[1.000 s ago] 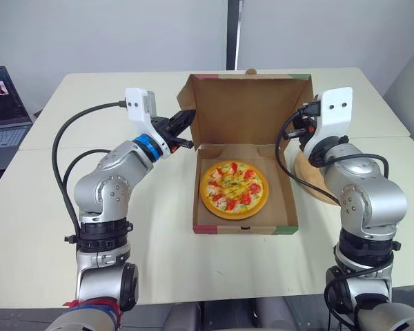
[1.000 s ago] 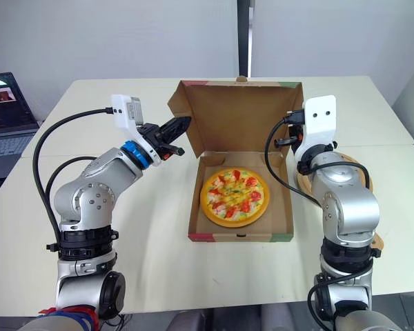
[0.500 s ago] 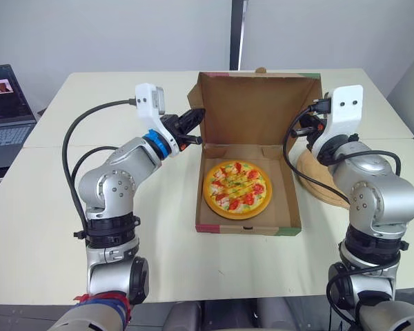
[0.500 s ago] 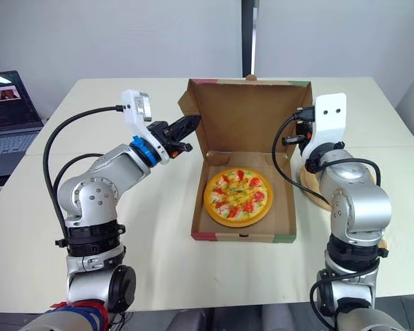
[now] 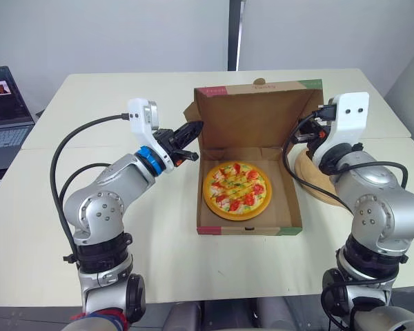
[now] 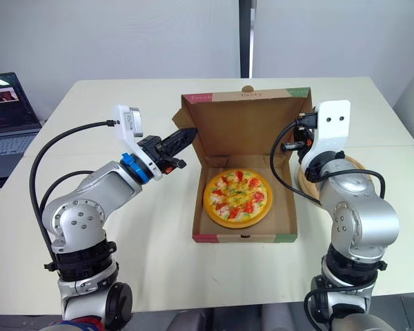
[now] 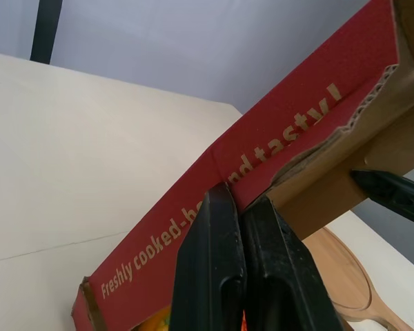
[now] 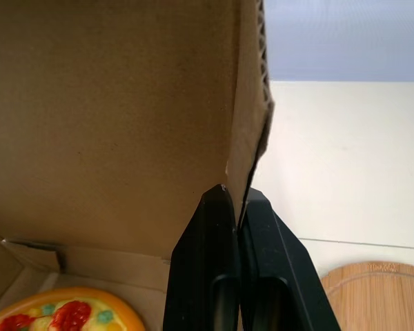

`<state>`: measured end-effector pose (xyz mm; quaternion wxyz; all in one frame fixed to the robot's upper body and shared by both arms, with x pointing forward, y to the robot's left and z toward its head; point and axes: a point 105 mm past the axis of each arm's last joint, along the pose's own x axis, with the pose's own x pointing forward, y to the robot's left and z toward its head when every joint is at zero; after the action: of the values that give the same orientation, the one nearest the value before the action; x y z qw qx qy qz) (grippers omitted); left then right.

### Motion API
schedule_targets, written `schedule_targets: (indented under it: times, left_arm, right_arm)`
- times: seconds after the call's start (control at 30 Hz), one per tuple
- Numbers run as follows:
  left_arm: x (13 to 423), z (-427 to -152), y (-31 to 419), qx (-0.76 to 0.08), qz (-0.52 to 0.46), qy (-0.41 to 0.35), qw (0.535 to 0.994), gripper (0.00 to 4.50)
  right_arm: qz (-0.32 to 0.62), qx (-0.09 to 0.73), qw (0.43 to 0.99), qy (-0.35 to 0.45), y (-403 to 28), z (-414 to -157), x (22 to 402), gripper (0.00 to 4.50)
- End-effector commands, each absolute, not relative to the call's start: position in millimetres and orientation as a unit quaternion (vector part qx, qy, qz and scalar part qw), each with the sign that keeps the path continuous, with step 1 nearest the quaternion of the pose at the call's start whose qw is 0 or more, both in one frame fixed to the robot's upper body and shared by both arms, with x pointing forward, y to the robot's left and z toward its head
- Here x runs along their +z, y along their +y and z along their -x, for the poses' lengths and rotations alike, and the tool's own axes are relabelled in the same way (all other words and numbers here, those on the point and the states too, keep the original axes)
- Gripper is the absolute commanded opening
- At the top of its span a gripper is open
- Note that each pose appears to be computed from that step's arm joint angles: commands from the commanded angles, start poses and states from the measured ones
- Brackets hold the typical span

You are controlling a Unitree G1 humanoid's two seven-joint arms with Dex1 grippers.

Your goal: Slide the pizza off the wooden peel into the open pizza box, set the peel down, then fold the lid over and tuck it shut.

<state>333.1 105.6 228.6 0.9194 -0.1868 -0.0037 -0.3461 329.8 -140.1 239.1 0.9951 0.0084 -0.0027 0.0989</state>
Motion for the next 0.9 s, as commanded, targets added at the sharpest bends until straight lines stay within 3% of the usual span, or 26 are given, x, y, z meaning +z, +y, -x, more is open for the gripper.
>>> schedule_targets:
  times: [0.03,0.5,0.9]
  left_arm:
    - [226.7,-317.7,76.0,-0.411,0.180,0.013,0.894,0.01]
    - [205.2,-297.1,85.8,-0.395,0.164,0.013,0.904,0.01]
    - [174.5,-280.9,98.4,-0.375,0.131,0.014,0.917,0.01]
  right_arm:
    - [-0.015,0.190,0.982,-0.006,-99.5,-314.5,242.3,0.00]
    - [-0.001,0.196,0.981,-0.008,-93.2,-284.8,202.0,0.00]
    - [-0.006,0.183,0.983,-0.020,-99.9,-276.2,170.0,0.00]
